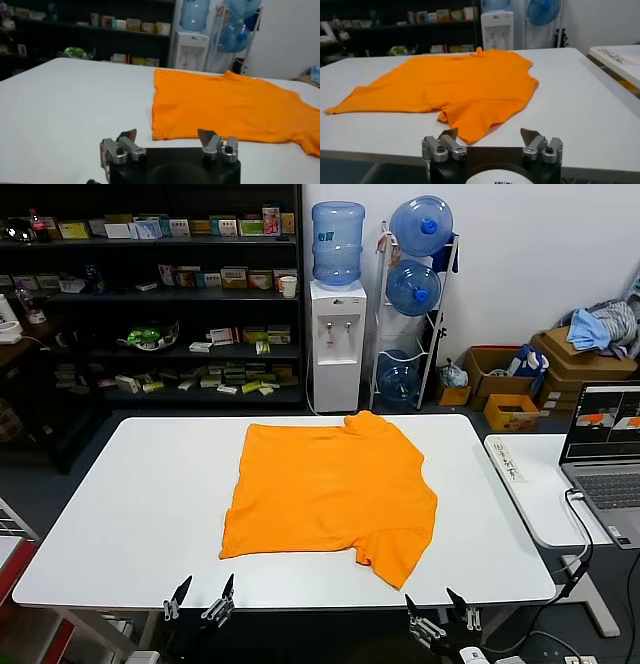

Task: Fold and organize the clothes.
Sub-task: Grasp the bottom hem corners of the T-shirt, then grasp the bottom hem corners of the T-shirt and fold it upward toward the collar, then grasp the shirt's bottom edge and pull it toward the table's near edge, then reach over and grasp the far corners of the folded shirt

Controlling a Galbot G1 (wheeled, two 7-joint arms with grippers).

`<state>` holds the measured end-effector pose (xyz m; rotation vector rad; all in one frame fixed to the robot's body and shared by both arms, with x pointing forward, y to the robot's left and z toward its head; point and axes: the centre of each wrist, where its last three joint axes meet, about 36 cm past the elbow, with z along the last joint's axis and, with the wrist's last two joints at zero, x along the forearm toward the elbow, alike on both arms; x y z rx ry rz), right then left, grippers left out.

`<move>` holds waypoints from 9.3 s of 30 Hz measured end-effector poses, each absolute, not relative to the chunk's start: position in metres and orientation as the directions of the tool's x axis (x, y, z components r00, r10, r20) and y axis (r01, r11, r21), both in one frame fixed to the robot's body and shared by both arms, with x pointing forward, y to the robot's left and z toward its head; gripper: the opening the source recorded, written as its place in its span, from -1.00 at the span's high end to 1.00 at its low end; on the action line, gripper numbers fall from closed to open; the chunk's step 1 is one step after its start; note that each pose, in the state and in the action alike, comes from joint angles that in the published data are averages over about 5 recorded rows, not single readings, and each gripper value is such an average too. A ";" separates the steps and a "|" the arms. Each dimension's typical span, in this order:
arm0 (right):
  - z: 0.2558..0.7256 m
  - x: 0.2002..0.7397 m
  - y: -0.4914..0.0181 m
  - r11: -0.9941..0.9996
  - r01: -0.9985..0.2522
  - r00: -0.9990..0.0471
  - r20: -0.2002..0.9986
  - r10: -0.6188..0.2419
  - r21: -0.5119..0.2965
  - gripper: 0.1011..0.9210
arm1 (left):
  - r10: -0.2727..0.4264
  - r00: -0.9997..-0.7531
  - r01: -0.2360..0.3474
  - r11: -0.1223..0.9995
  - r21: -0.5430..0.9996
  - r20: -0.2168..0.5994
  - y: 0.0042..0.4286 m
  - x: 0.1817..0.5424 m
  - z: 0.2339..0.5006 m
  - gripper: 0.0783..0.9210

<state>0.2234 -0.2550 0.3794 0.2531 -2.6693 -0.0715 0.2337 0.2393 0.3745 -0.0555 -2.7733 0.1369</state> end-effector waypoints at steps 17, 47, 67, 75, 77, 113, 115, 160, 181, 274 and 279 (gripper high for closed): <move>0.366 0.275 -0.247 0.984 -0.158 -0.882 0.435 -0.180 0.086 -0.76 | 0.063 -0.924 0.017 0.992 -0.126 0.377 0.248 0.270 0.360 -0.77; 0.337 0.311 -0.230 0.981 -0.180 -0.859 0.474 -0.194 0.076 -0.07 | 0.052 -0.903 0.008 0.994 -0.105 0.427 0.250 0.327 0.328 -0.58; 0.340 0.302 -0.234 0.983 -0.167 -0.866 0.465 -0.182 0.074 0.94 | 0.058 -0.903 0.016 0.995 -0.102 0.427 0.246 0.329 0.316 0.79; 0.352 0.285 -0.237 0.983 -0.167 -0.866 0.466 -0.182 0.075 0.94 | 0.049 -0.900 0.001 0.994 -0.110 0.434 0.247 0.322 0.323 0.95; 0.357 0.276 -0.239 0.983 -0.167 -0.863 0.471 -0.182 0.074 0.94 | 0.049 -0.895 -0.006 0.992 -0.123 0.442 0.248 0.316 0.328 0.95; 0.387 0.334 -0.234 0.987 -0.117 -0.938 0.314 -0.146 0.110 0.94 | 0.079 -0.952 0.009 0.973 -0.230 0.295 0.252 0.327 0.369 0.95; 0.386 0.347 -0.232 0.987 -0.116 -0.942 0.302 -0.144 0.108 0.94 | 0.073 -0.957 0.008 0.974 -0.226 0.282 0.253 0.337 0.366 0.95; 0.369 0.369 -0.289 0.993 -0.096 -0.906 0.407 -0.117 0.071 -0.75 | 0.065 -0.935 0.008 0.986 -0.164 0.348 0.261 0.357 0.337 -0.75; 0.367 0.374 -0.296 0.985 -0.101 -0.848 0.505 -0.158 0.139 -0.57 | 0.084 -0.918 0.013 0.983 -0.184 0.386 0.272 0.372 0.329 -0.61; 0.401 0.573 -0.228 0.985 -0.096 -0.861 0.485 -0.155 0.143 -0.76 | 0.126 -0.919 0.057 0.980 -0.189 0.374 0.314 0.490 0.358 -0.77; 0.392 0.582 -0.221 0.985 -0.100 -0.843 0.513 -0.160 0.142 -0.76 | 0.138 -0.912 0.069 0.980 -0.188 0.386 0.312 0.506 0.353 -0.77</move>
